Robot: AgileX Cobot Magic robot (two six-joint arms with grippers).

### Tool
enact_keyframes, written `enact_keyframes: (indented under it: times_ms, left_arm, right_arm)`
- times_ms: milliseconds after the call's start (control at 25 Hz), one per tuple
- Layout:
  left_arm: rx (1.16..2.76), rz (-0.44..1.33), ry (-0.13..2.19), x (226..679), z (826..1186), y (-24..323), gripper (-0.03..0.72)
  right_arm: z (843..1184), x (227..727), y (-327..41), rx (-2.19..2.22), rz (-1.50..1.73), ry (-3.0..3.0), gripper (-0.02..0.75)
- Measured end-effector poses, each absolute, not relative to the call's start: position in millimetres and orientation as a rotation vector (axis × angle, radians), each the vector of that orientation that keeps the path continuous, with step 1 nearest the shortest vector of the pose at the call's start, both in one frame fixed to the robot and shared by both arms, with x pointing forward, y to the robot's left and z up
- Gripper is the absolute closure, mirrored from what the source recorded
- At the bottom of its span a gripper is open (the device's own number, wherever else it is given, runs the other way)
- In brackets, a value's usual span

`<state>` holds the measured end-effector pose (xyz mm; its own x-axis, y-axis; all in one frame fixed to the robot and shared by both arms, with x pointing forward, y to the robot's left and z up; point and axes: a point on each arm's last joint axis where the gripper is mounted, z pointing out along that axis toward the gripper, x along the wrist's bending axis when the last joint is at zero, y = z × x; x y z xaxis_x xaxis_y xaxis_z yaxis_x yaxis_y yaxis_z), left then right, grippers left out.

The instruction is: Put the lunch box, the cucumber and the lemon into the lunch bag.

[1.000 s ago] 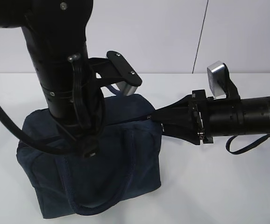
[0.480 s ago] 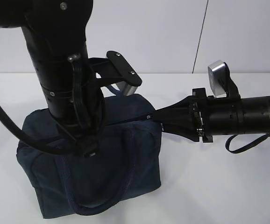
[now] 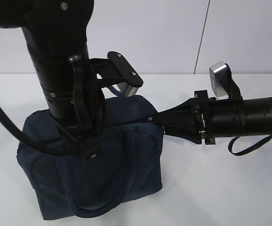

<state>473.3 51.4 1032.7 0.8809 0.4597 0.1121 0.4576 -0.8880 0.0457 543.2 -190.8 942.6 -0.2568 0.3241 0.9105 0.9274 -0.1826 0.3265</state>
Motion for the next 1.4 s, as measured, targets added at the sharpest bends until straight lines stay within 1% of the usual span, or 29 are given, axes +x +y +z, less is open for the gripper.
enact_keyframes:
  times_ms: [360,720,840,1040,1400]
  left_arm:
    - [3.028,0.185,0.739,473,1033,51,0.682]
    - [3.028,0.185,0.739,473,1033,51,0.682]
    - [3.028,0.185,0.739,473,1033,51,0.683]
    - [3.028,0.185,0.739,473,1033,51,0.683]
    - [3.027,0.183,0.740,473,1033,51,0.683]
  right_arm:
    - [941,546,-210,-1.486,-1.466,-1.559,0.480]
    - [939,543,-211,-1.439,-1.452,-1.646,0.484]
    - [936,544,-212,-1.468,-1.436,-1.676,0.528]
    - [931,546,-219,-1.529,-1.410,-1.718,0.540]
    - [934,546,-218,-1.519,-1.419,-1.666,0.542]
